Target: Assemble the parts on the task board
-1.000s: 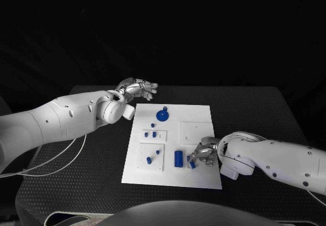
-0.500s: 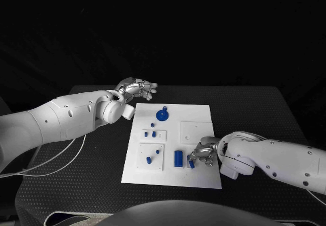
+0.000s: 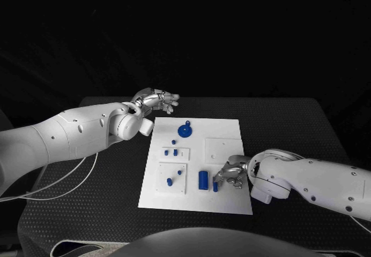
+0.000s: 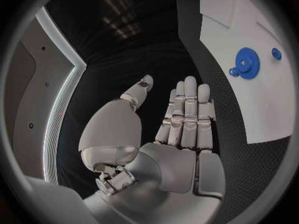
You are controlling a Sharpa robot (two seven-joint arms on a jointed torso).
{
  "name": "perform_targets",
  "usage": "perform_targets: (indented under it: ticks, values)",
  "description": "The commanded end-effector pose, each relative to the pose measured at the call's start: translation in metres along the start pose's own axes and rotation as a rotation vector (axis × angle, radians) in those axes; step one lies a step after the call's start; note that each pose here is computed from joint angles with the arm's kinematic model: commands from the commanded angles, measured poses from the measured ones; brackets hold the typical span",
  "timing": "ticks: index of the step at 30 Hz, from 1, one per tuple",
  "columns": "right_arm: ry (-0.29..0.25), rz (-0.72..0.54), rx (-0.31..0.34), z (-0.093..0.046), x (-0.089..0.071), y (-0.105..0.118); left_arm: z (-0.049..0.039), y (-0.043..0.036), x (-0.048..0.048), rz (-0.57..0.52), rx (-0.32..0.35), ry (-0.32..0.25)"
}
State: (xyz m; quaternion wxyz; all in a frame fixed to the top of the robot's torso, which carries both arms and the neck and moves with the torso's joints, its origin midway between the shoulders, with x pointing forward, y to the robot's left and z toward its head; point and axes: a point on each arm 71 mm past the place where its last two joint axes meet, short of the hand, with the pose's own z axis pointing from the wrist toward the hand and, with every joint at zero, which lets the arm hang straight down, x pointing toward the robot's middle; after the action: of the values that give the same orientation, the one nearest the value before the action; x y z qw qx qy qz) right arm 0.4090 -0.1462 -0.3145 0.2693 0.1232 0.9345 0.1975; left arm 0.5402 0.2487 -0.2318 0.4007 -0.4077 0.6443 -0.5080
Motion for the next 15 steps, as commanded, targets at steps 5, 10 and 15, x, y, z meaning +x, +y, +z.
perform_targets:
  ticks: [5, 10, 15]
  values:
    - [0.038, -0.012, -0.042, -0.0003, 0.0053, 0.0047, 0.0003, -0.0014, 0.0016, -0.002, 0.007, 0.015]
    - [0.034, -0.015, -0.037, -0.0006, 0.0038, 0.002, 0.0001, -0.0014, 0.0014, -0.002, 0.006, 0.015]
    - [0.038, -0.057, -0.041, -0.0027, 0.0027, -0.0026, -0.0002, -0.0012, 0.0008, -0.002, 0.006, 0.014]
